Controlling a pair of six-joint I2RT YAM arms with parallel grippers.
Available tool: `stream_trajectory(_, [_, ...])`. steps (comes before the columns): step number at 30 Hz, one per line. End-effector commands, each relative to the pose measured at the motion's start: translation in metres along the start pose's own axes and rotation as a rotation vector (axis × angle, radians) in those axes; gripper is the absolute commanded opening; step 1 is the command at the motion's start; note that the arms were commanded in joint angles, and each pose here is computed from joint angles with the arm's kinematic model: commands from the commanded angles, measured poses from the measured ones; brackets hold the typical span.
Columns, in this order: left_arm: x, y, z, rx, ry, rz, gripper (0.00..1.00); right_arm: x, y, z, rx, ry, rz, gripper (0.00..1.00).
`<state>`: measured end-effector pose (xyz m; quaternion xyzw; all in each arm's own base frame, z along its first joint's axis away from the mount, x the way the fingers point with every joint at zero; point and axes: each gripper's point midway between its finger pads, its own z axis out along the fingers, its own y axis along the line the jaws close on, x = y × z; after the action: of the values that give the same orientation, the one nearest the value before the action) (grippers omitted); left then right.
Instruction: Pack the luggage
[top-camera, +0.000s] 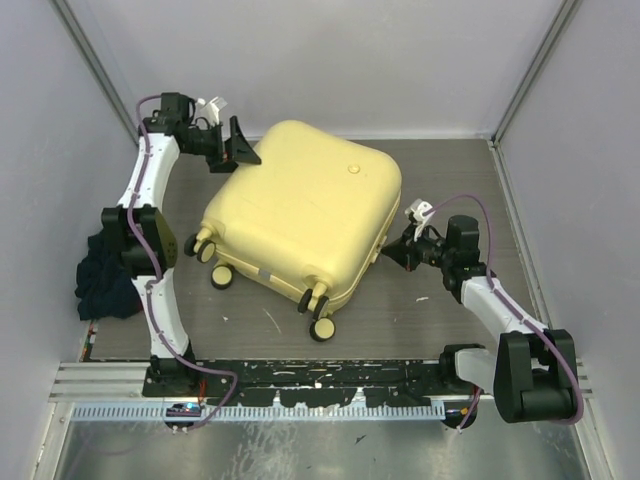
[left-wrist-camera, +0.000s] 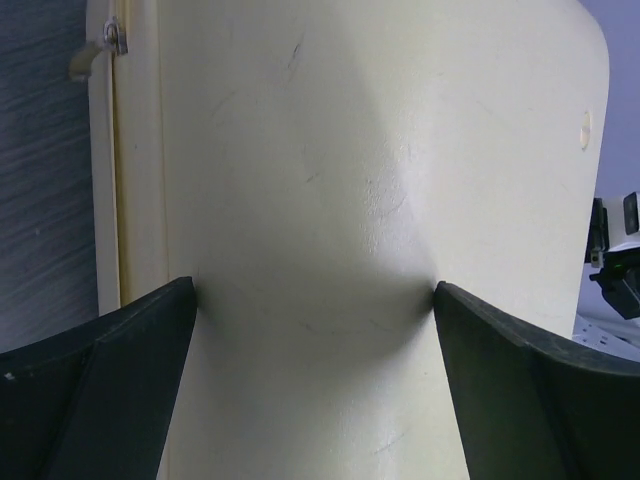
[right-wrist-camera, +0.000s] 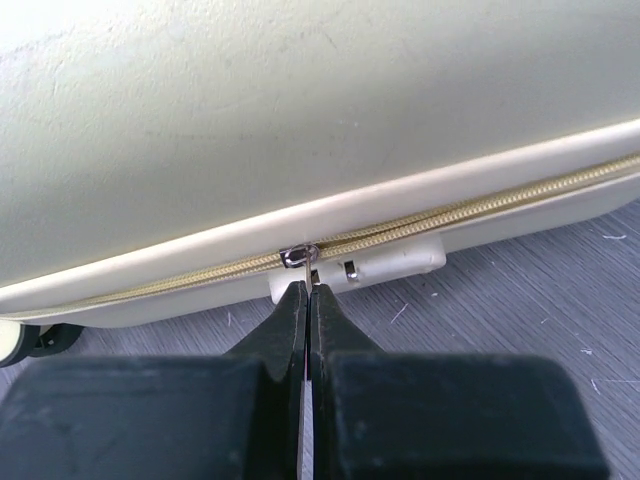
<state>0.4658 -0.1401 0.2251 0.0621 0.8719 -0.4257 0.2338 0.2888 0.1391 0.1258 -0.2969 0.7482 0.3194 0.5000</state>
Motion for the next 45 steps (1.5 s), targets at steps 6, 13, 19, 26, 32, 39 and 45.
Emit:
stream_trajectory(6, [0.051,-0.103,0.102,0.374,0.267,0.158,0.72,-0.035,-0.01,0.001,0.063,-0.067,-0.069,0.01])
stream_trajectory(13, [-0.011,-0.08,0.101,0.133,0.069,0.374,0.84,-0.033,0.004,0.003,0.057,-0.069,-0.054,0.0])
stream_trajectory(19, [-0.072,-0.058,-0.006,-0.203,-0.171,0.489,0.98,-0.034,0.024,0.023,0.072,-0.089,-0.045,0.01])
stream_trajectory(26, [-0.023,-0.081,-0.094,-0.344,-0.145,0.56,0.98,-0.051,0.035,0.049,0.094,-0.142,0.019,0.01])
stream_trajectory(32, [0.076,-0.097,-0.119,-0.258,0.056,0.526,0.98,-0.061,0.042,0.06,0.075,-0.128,0.037,0.01])
stream_trajectory(39, [0.19,-0.118,-0.131,-0.107,0.191,0.462,0.98,-0.045,0.054,0.04,0.048,-0.031,-0.029,0.0])
stream_trajectory(45, [0.244,-0.121,-0.116,-0.143,0.239,0.6,0.98,-0.03,0.056,0.032,0.049,0.024,-0.035,0.0])
